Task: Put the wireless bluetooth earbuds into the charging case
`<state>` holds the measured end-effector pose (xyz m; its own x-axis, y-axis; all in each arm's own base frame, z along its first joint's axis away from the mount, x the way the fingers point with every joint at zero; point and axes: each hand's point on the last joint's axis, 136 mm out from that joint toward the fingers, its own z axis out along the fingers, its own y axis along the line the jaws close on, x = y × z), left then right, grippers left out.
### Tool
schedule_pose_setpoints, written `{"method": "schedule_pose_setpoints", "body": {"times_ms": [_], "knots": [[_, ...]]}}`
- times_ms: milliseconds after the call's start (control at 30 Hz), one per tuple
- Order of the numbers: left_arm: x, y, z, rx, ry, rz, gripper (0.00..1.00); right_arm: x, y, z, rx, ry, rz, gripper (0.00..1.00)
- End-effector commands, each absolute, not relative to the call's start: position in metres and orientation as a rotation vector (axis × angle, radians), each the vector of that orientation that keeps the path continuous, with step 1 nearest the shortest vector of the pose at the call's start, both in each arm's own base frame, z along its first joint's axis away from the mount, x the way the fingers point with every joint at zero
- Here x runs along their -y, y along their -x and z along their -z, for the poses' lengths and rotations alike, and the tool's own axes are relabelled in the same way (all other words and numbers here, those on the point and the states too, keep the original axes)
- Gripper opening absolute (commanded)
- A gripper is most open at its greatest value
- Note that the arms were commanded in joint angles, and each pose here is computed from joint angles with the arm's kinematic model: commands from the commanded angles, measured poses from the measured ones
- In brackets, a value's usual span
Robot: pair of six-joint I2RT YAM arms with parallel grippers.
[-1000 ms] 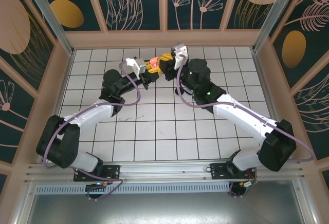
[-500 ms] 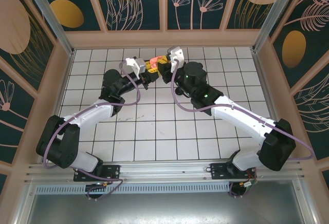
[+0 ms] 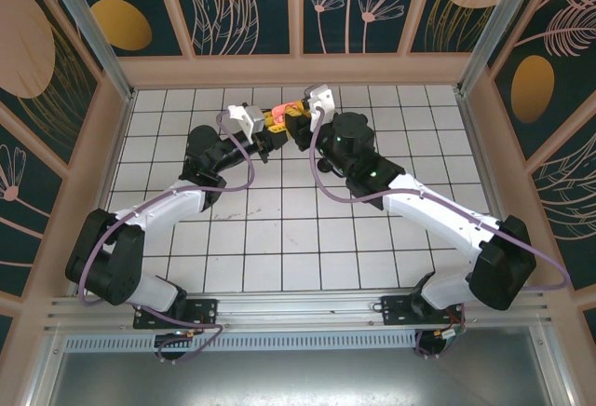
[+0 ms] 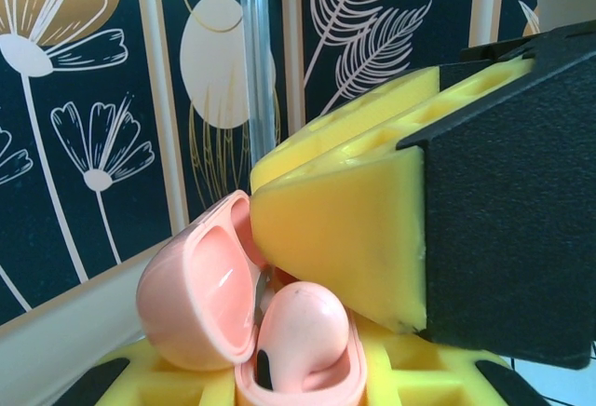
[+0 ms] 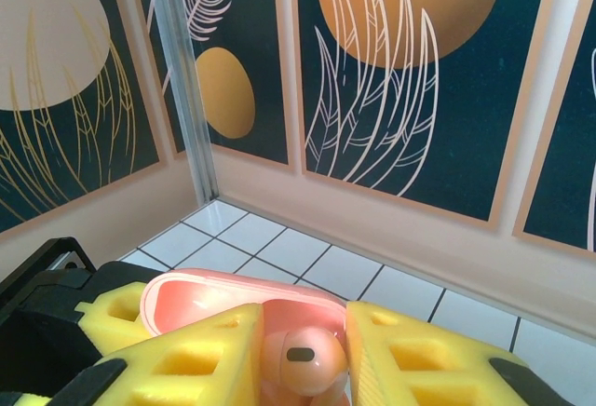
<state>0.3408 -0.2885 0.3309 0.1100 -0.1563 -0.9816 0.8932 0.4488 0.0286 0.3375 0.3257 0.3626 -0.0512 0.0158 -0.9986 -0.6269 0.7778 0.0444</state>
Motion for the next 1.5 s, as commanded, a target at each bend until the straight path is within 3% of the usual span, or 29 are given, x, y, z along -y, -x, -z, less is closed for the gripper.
{"method": "schedule_pose_setpoints", "body": {"times_ms": [0, 1067, 1267, 1467], "knots": [[0.291, -0.325, -0.381, -1.041, -0.793, 0.896, 0.0, -0.344, -0.317, -0.323, -1.644, 0.638, -0.621, 0.3], [0.292, -0.336, -0.376, -1.073, -0.772, 0.875, 0.0, -0.322, -0.315, -0.326, -1.665, 0.605, -0.639, 0.37], [0.294, -0.338, -0.374, -1.08, -0.772, 0.877, 0.0, -0.32, -0.313, -0.331, -1.66, 0.601, -0.642, 0.43], [0.294, -0.34, -0.371, -1.087, -0.771, 0.881, 0.0, -0.317, -0.308, -0.348, -1.628, 0.592, -0.682, 0.57]]}}
